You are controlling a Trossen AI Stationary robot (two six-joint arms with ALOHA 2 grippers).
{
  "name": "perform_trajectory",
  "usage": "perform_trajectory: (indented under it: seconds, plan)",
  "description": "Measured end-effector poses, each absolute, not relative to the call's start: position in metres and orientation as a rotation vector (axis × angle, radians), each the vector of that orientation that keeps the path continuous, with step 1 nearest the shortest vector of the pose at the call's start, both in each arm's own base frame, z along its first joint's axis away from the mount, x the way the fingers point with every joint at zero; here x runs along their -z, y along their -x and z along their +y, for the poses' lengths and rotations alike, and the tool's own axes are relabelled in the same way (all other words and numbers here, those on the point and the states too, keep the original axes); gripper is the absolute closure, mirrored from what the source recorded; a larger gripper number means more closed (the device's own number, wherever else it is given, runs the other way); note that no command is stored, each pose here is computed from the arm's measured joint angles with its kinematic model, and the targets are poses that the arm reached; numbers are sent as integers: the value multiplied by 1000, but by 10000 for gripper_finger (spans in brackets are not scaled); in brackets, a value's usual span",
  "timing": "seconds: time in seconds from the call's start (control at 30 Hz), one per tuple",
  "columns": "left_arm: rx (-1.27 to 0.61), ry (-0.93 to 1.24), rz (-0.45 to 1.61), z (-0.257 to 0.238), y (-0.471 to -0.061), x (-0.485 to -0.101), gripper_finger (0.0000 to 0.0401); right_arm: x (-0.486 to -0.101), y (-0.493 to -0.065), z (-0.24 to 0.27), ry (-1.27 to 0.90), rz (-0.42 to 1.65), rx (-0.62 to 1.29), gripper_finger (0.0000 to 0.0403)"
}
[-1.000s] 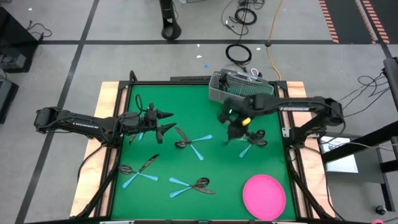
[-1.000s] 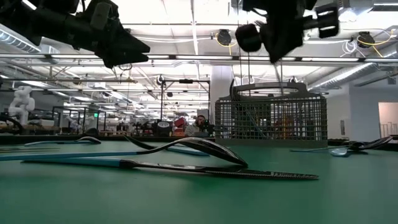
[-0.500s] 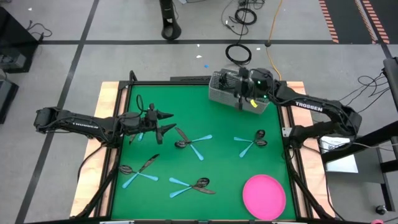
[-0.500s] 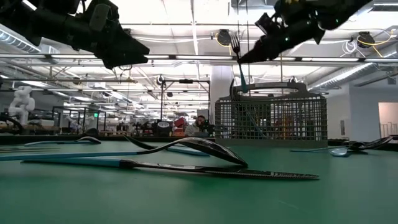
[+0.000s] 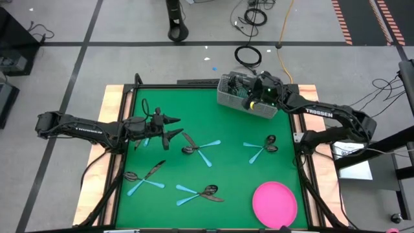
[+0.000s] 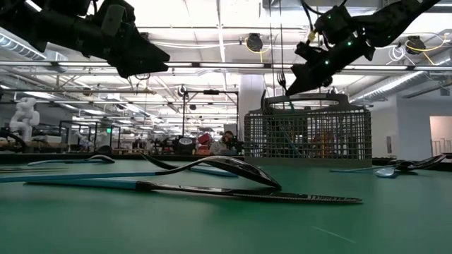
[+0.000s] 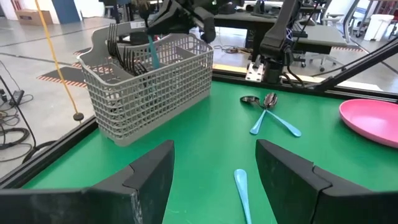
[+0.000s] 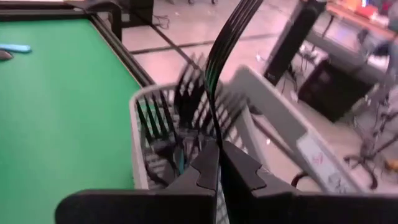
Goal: Sort silverware
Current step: Put the blue fork into the silverware basket, then put the blue spoon into the silverware basket
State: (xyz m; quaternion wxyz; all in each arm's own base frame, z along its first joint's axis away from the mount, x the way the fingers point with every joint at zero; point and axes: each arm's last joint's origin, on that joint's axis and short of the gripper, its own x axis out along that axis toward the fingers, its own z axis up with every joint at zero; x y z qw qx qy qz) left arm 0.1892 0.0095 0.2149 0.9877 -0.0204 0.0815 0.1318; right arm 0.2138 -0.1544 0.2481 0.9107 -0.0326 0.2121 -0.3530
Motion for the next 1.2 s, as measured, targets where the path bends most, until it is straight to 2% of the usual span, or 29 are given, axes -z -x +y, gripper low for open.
perform_trajectory:
  seconds: [0.33,0.87,1.2]
  plan:
    - [-265,44,159,10,-189,-215,173,-240,-211,-152,-35,462,736,398]
    - [-255,53,146,9,-190,-217,173,-240,-211,-152,-140,425,758,310]
    - [-255,53,145,9,-190,-217,173,-263,-211,-145,-106,346,729,297]
